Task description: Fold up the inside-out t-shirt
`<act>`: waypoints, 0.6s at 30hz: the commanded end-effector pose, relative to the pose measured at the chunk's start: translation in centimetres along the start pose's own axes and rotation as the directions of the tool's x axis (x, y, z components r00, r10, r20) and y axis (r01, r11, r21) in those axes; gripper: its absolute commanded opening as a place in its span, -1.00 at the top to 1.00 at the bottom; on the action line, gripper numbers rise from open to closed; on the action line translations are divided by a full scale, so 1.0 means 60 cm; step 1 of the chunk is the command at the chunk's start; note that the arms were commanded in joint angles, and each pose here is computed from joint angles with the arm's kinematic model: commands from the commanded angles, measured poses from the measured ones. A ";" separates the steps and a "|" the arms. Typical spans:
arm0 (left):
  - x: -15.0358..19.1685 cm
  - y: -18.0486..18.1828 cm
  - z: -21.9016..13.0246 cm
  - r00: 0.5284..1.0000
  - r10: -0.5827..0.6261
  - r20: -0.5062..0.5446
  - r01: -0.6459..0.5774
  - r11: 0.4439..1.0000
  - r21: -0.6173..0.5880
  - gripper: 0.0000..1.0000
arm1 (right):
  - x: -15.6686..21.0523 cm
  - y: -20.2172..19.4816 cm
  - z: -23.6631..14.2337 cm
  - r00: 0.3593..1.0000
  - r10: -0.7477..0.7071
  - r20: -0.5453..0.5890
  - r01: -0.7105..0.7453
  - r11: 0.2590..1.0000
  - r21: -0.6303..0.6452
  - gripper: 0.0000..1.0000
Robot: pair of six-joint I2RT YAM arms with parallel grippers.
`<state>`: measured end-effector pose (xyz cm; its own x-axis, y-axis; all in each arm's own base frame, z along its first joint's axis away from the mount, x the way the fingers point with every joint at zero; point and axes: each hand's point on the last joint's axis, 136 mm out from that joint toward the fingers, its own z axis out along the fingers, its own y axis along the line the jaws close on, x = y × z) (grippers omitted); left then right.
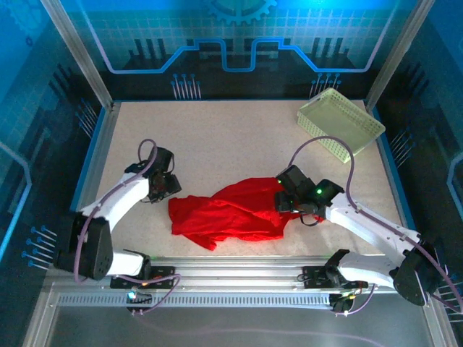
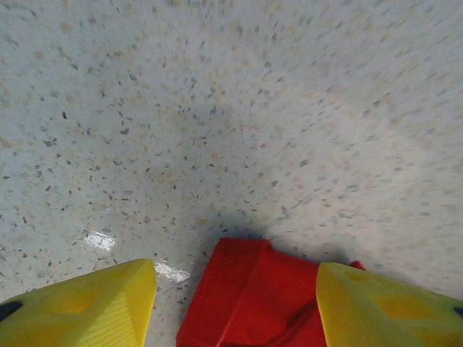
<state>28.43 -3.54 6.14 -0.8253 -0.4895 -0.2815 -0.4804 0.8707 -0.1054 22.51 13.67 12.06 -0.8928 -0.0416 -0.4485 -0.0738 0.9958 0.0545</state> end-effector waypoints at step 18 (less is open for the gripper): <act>0.024 -0.020 0.071 0.982 0.105 -0.157 -0.111 0.993 -0.029 0.34 | 0.006 -0.001 0.040 0.998 0.032 -0.045 -0.032 0.999 -0.001 -0.24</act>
<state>28.98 -4.54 1.81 -0.8957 -0.4166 -0.1555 -0.4164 0.9085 -0.0355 23.16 14.01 10.23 -0.9099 -0.0290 -0.4139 -0.0628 0.9957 0.0682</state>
